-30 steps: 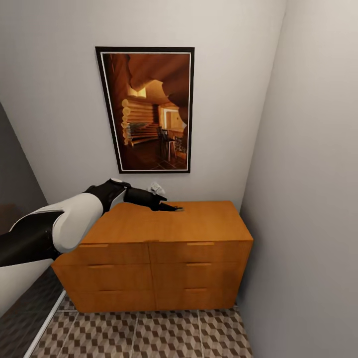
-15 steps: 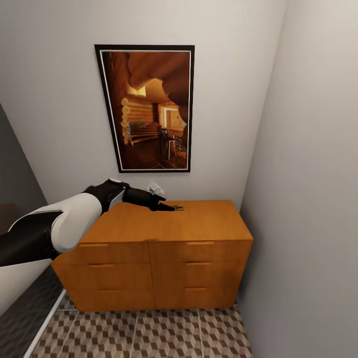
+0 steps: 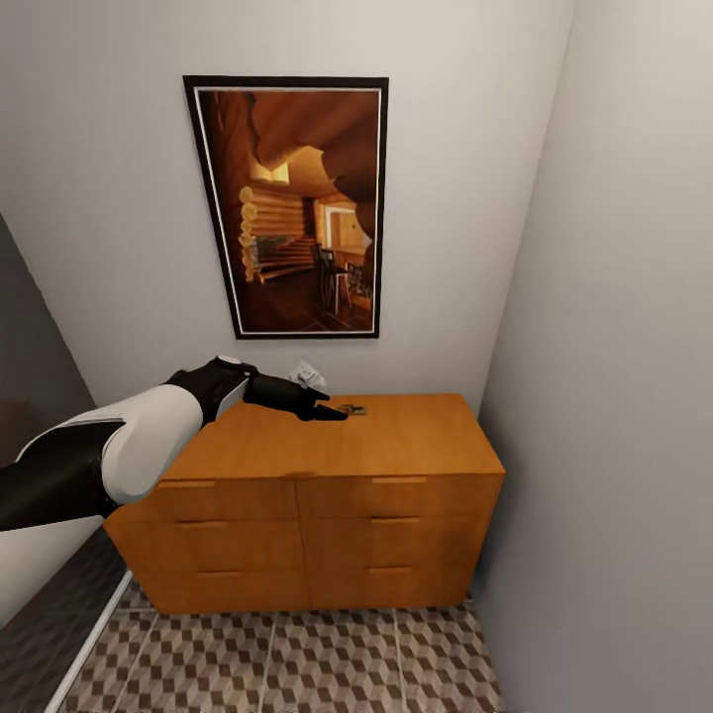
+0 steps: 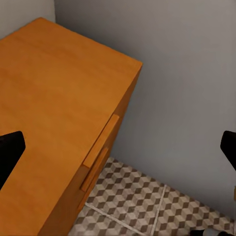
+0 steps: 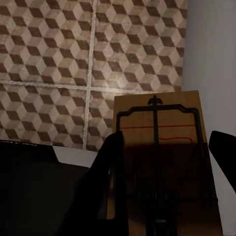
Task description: Take the four mousetraps from the cabinet in the bathroom and place them on the bathroom floor. Make sure all four end up on the same floor surface, and ensure that at least two of them are either under or directly next to the same bathroom sink.
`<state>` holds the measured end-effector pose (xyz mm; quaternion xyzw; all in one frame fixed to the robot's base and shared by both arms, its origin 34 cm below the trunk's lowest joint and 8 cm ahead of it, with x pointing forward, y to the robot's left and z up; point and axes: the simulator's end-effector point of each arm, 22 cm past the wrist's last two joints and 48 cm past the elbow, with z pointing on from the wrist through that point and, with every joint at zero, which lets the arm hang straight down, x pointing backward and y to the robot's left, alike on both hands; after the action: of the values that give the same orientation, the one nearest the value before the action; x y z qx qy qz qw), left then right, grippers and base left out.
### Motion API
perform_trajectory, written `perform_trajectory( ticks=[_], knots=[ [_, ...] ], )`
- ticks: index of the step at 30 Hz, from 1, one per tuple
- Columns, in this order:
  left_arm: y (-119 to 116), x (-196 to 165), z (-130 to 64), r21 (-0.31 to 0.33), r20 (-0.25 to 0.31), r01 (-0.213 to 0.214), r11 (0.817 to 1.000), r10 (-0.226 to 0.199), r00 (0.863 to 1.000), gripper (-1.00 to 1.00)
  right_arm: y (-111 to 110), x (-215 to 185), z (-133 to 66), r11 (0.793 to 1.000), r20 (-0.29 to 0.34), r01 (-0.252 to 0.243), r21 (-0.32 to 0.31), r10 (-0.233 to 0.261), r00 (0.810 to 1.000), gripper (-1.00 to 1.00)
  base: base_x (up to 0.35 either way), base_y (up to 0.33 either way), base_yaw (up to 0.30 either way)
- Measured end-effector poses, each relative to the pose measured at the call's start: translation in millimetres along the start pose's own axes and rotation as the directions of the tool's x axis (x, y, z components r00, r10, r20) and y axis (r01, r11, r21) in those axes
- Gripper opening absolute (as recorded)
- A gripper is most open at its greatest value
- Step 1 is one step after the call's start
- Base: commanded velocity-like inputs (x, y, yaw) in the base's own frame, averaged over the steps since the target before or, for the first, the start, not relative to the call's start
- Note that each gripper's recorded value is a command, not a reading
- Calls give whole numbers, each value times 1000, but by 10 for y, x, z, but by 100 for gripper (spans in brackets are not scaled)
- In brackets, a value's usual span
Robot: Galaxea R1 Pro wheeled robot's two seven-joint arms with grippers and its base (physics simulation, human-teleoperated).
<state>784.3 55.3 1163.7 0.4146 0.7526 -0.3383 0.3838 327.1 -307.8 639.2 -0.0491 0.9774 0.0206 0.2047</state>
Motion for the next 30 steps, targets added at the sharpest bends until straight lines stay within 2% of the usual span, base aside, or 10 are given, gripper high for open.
perform_trajectory(
  ticks=[30],
  knots=[
    [103, 344, 205, 23, -26, 52, 998, -52, 998, 100, 16, 199, 20, 1000, -48, -3, -4, 3, 999, -100, 0, 0, 0]
  ],
)
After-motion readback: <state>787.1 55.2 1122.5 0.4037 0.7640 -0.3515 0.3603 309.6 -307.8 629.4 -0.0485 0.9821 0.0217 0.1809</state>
